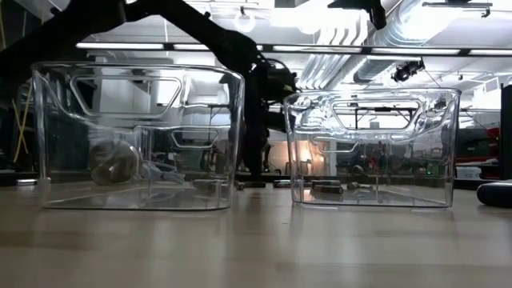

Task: Sort batteries
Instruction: Put the black battery into the right transparent bin

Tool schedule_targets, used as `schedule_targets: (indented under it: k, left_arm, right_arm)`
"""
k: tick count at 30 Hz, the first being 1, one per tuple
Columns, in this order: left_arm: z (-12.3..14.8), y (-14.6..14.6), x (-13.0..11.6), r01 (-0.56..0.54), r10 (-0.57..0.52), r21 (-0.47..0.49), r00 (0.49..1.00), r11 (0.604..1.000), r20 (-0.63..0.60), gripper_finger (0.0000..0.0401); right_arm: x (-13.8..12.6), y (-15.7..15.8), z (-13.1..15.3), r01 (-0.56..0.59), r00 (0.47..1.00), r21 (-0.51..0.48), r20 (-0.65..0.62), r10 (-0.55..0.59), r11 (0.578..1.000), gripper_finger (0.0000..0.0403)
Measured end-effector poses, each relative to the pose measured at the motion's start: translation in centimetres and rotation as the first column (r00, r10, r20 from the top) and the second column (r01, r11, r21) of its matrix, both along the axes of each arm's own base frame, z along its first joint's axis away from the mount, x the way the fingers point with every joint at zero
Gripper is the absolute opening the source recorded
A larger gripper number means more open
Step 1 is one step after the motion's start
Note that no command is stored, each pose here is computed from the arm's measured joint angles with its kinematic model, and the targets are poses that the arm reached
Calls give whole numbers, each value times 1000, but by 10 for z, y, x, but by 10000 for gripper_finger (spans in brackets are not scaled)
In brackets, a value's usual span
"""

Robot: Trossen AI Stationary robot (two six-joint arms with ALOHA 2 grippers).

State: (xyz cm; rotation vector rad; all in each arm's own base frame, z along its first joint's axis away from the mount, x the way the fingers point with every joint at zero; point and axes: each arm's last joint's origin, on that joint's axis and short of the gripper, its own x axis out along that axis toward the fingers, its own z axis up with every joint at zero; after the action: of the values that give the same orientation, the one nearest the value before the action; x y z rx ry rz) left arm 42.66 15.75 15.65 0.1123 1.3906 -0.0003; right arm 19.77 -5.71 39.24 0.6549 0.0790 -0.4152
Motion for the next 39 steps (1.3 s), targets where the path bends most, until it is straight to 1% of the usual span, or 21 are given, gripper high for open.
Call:
schedule_targets:
  k: [2,4,8,11,13,15,16,20,23,25,27,29,32,33,34,35,37,39]
  left_arm:
    - [0,-3,3,-7,8,71,1000,997,-8,183]
    - [0,-6,4,-18,20,105,1000,994,-18,183]
    - [-2,-5,3,-38,42,109,999,993,-32,181]
    - [-11,-1,1,-99,107,115,992,988,-68,177]
    - [-14,3,-1,-141,147,91,987,986,-66,174]
    - [-16,7,0,-168,170,43,985,985,-43,173]
    - [-16,8,0,-181,182,40,983,983,-30,173]
    - [-15,9,8,-204,201,50,978,978,52,172]
    - [-19,7,8,-204,203,44,979,978,30,172]
    - [-20,3,8,-198,198,65,980,978,13,168]
    - [-20,-1,9,-185,186,94,983,978,-3,156]
    - [-20,-3,9,-171,173,98,985,980,-20,131]
    - [-21,-5,7,-150,154,89,987,985,-45,66]
    - [-21,-5,6,-151,155,82,987,985,-47,39]
    - [-21,-3,6,-158,162,67,986,985,-48,21]
    - [-20,-1,5,-171,172,39,984,985,-45,11]
    - [-17,2,4,-186,185,-22,982,982,-39,11]
    - [-16,3,3,-188,186,-44,981,981,-48,5]
  right_arm:
    - [0,0,0,-1,1000,0,0,1,1000,126]
    - [0,0,0,-1,1000,1,-3,1,1000,126]
    - [0,0,-2,-1,1000,5,-18,1,1000,126]
    - [-1,0,-2,-2,1000,7,-23,2,1000,126]
    - [-1,0,-3,-2,999,9,-32,2,1000,126]
    - [-1,0,-4,-2,999,9,-40,2,1000,126]
    - [-1,0,-4,-3,999,3,-43,3,1000,126]
    - [-1,0,-4,-6,999,-5,-48,6,1000,126]
    - [-1,0,-4,-6,999,-5,-48,5,1000,126]
    - [-1,0,-4,-6,999,-5,-48,6,1000,126]
    - [-1,0,-4,-6,999,-5,-48,6,1000,126]
    - [-1,0,-4,-6,999,-5,-48,6,1000,126]
    - [-1,0,-4,-6,999,-5,-48,6,1000,126]
    - [-1,0,-4,-6,999,-5,-48,6,1000,126]
    - [-1,0,-4,-6,999,-5,-48,6,1000,126]
    - [-1,0,-4,-6,999,-5,-48,6,1000,126]
    - [-1,0,-4,-6,999,-5,-48,6,1000,126]
    - [-1,0,-4,-6,999,-5,-48,6,1000,126]
